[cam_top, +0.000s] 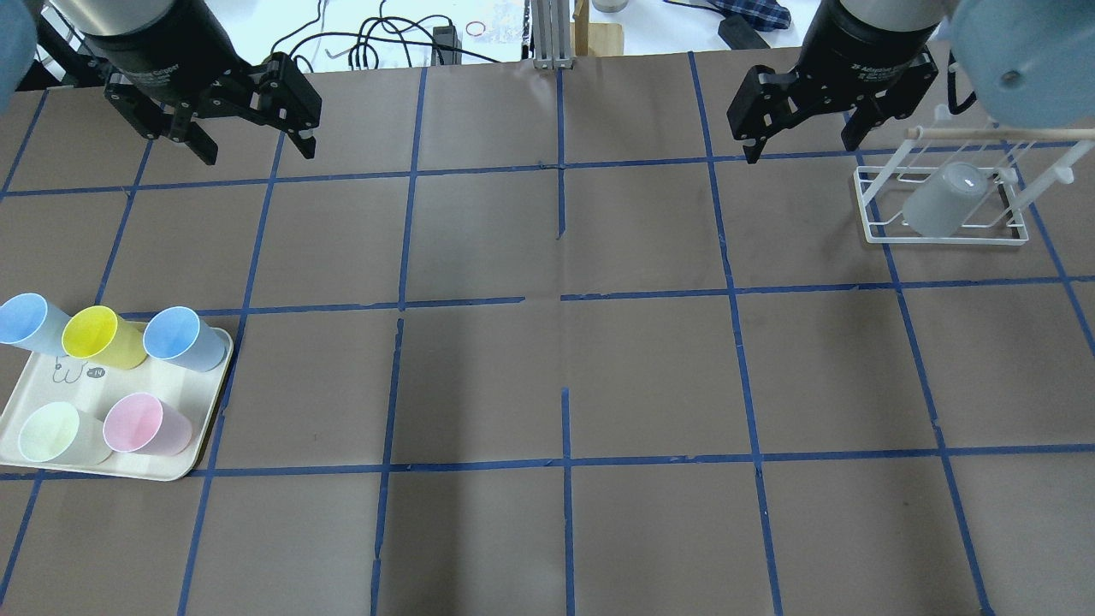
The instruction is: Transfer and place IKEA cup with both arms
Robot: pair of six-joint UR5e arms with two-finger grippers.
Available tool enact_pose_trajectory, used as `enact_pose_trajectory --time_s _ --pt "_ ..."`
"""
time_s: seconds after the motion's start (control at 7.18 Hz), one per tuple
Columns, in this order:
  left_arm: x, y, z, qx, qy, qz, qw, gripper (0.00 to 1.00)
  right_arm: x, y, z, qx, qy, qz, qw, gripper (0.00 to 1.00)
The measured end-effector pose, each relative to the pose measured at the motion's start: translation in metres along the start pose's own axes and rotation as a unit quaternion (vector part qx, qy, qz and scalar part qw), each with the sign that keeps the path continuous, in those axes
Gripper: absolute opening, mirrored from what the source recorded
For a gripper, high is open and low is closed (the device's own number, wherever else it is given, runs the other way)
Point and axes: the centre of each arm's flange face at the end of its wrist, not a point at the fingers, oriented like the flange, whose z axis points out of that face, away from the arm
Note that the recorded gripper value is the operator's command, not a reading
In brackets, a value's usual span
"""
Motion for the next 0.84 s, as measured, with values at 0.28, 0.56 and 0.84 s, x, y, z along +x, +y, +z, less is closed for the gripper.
enact_pose_trajectory --time_s 0.28,0.56,0.84 --pt "-0.0013 -0.0014 0.002 -0.001 0.001 -0.001 1.0 1.0 0.0 0.0 0.0001 0.0 0.0 0.0 1.0 1.0" --pt "-0.0018 -0.0043 0.0031 0.0 -0.001 -0.001 1.0 1.0 0.0 0.0001 0.0003 -0.001 0.0 0.0 1.0 1.0" --pt "-0.0026 -0.0047 -0.0009 0.004 -0.002 -0.001 1.0 1.0 0.0007 -0.0003 -0.0001 -0.001 0.0 0.0 1.0 1.0"
